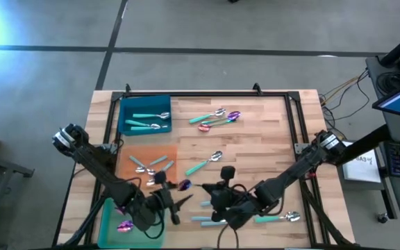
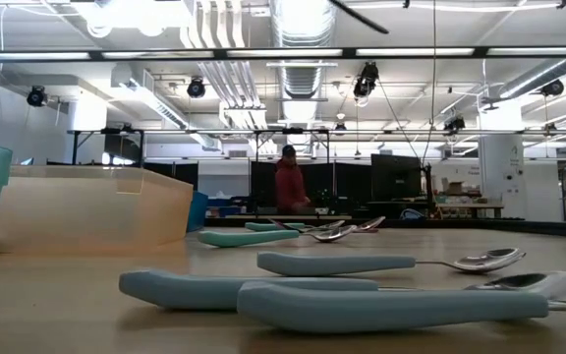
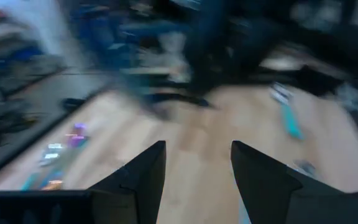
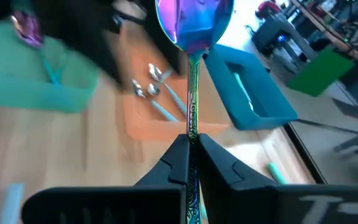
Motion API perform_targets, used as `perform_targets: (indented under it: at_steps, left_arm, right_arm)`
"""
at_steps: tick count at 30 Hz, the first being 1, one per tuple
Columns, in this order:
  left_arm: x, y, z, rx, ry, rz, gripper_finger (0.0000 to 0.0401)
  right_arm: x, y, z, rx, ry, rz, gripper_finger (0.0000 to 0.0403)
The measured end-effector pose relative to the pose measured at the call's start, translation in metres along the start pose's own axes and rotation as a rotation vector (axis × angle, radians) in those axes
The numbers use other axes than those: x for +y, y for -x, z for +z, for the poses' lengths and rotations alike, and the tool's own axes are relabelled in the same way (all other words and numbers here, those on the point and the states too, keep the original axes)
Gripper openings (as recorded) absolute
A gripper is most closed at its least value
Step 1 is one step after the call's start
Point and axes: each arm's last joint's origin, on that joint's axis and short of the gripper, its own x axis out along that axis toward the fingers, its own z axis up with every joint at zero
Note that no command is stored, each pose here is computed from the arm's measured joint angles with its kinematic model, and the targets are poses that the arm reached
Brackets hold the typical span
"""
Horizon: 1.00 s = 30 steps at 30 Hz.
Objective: Sort silverware by color (type)
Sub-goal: Put the violet spoon into the green bin
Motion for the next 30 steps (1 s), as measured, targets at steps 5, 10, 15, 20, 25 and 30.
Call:
perform_targets:
  at_steps: [5, 10, 15, 20, 25, 30]
  left_arm:
    - [0.003, 0.001, 0.007, -0.052, 0.055, 0.104, 0.0166]
    - [0.003, 0.001, 0.011, -0.073, 0.103, 0.101, 0.0166]
    - [0.004, 0.003, 0.017, -0.088, 0.131, 0.096, 0.0166]
    - [0.007, 0.005, 0.024, -0.107, 0.128, 0.095, 0.0166]
    - [0.008, 0.006, 0.029, -0.122, 0.104, 0.094, 0.0158]
    - [0.008, 0.006, 0.029, -0.122, 0.098, 0.099, 0.0088]
  right_arm:
    - [0.001, 0.001, 0.006, -0.048, 0.001, 0.008, 0.0009]
    - [0.001, 0.002, 0.009, -0.072, 0.024, -0.004, 0.0009]
    - [-0.001, -0.001, 0.01, -0.069, 0.05, -0.018, 0.0009]
    - [-0.003, -0.003, 0.01, -0.067, 0.075, -0.027, 0.0009]
    - [-0.003, -0.002, 0.01, -0.067, 0.092, -0.027, 0.0009]
    - [-0.003, -0.002, 0.011, -0.071, 0.092, -0.028, 0.0009]
